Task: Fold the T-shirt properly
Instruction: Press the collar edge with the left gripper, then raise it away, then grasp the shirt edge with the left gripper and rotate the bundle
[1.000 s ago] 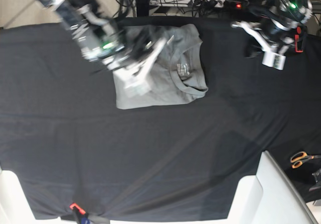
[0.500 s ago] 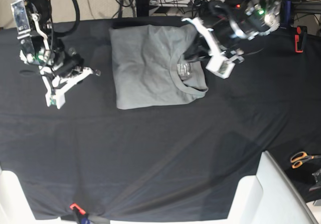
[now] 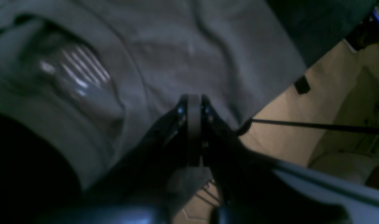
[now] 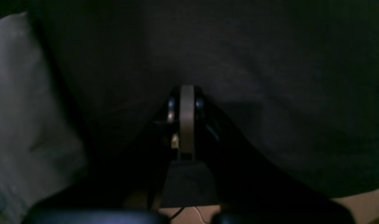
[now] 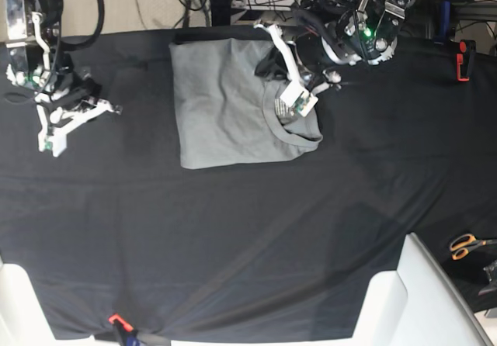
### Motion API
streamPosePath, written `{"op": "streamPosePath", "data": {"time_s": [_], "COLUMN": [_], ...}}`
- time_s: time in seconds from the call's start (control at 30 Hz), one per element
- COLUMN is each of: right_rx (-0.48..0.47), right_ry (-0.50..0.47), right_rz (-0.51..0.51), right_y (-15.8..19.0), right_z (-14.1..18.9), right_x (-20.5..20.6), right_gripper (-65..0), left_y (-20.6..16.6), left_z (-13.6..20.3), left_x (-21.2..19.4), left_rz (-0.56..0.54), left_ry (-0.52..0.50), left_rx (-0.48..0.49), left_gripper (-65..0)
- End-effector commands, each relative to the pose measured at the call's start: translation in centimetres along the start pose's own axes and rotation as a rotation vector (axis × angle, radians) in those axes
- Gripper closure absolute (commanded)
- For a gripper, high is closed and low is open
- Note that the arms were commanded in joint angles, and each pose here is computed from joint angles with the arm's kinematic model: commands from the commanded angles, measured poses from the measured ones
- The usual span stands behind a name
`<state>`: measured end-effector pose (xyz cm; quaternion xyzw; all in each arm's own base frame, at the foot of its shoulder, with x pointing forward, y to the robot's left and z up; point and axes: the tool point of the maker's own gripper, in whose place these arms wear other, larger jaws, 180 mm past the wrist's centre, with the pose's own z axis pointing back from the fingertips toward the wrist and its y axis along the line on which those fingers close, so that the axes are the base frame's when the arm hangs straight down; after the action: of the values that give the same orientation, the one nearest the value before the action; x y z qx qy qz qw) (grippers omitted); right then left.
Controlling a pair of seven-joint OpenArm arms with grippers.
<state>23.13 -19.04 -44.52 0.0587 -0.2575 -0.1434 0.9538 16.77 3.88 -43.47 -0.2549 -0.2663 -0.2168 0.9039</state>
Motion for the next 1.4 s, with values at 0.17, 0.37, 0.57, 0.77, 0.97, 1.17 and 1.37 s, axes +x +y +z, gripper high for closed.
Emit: {"op": "streamPosePath", "data": {"time_s": [0.17,0.37,0.57,0.77,0.97,1.17,1.37], "right_rx": [0.001,0.002,0.012,0.009,0.008,0.010,0.013], "right_ry": [-0.029,-0.027,-0.024,-0.025,-0.023,-0.021,-0.011], "right_rz": [0.004,0.003,0.002,0.000,0.003,0.005,0.014], "right_y": [-0.2,-0.2,0.3,0.2,0.1,0.3,0.2], "right_z": [0.3,0.3,0.3,0.3,0.2,0.2,0.0], "right_x": [0.8,0.7,0.5,0.5,0.5,0.4,0.1], "right_gripper": [0.0,0.0,0.0,0.0,0.0,0.0,0.0], "left_y": [2.0,2.5,2.7,4.4,9.2,11.1,8.1], "left_z": [-0.3,0.4,2.2,6.7,9.1,10.1,8.2], "left_x": [-3.4,-5.9,-1.5,2.1,2.6,2.0,2.6], "left_rz": [-0.011,-0.030,-0.074,-0.091,0.193,0.399,0.369], "left_ry": [0.083,0.133,0.014,-0.082,-0.213,-0.277,-0.360], "left_rx": [0.056,0.090,0.119,0.230,0.247,0.161,-0.081], "left_gripper": [0.0,0.0,0.0,0.0,0.0,-20.9,-65.0]}}
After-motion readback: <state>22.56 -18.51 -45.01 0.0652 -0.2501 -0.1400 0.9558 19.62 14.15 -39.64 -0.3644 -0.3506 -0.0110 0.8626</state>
